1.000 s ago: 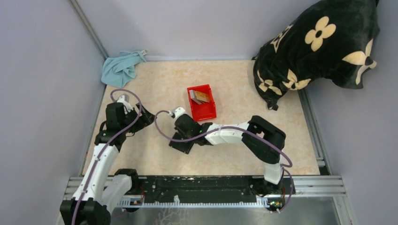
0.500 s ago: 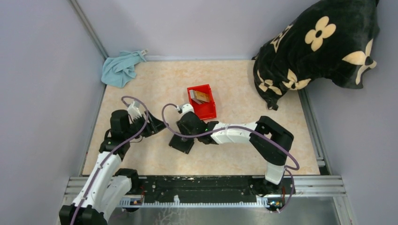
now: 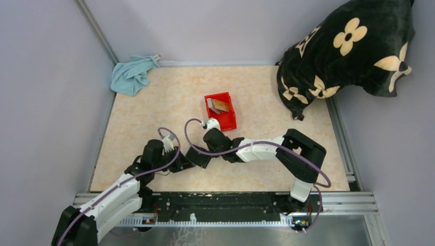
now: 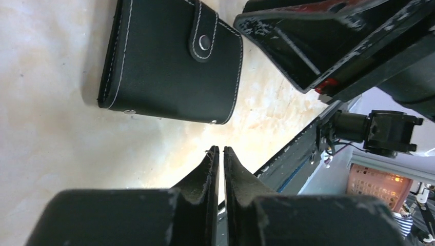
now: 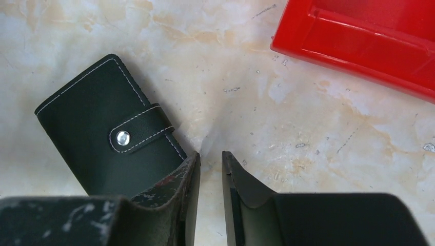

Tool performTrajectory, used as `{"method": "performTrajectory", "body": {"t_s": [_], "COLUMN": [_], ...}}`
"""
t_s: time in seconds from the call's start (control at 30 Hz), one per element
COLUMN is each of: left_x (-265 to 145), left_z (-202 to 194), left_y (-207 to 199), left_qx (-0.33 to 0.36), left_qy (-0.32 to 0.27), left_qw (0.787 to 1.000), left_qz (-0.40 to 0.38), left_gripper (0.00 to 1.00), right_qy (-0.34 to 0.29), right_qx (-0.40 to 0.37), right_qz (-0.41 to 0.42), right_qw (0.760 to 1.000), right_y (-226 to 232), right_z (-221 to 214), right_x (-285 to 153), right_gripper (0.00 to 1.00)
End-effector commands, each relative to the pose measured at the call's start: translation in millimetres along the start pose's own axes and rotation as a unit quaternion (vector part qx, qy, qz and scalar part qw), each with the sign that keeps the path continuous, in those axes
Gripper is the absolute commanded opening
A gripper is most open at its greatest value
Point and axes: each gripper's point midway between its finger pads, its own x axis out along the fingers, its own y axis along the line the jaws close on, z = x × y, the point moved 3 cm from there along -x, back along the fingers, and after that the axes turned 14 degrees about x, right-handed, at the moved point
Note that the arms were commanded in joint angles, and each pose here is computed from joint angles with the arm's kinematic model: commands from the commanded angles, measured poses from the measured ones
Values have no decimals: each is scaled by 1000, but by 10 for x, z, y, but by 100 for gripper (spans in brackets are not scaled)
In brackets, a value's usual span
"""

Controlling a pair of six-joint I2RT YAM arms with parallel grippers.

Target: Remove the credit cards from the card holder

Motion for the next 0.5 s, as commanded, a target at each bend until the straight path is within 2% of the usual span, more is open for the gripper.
{"method": "performTrajectory", "body": {"t_s": [0.0, 0.13, 0.27, 0.47], "left_x": [24, 31, 67, 158], "left_z": [27, -18, -74, -39], "left_y": [50, 205, 515, 630], "left_qx": [8, 18, 24, 20], "left_qy": [-24, -20, -2, 11], "left_qw": [999, 998, 989, 983], "left_qz": [19, 61, 147, 181], "left_gripper": [13, 15, 15, 16], "right_qy": [-47, -37, -30, 5], "right_qx": [22, 7, 9, -1], "right_qz": [28, 39, 58, 67], "right_qw": [998, 999, 998, 998], "right_y": [134, 156, 178, 190], "right_z": [283, 237, 174, -69], "right_x": [-83, -58, -74, -127], "right_gripper": [20, 15, 15, 15]}}
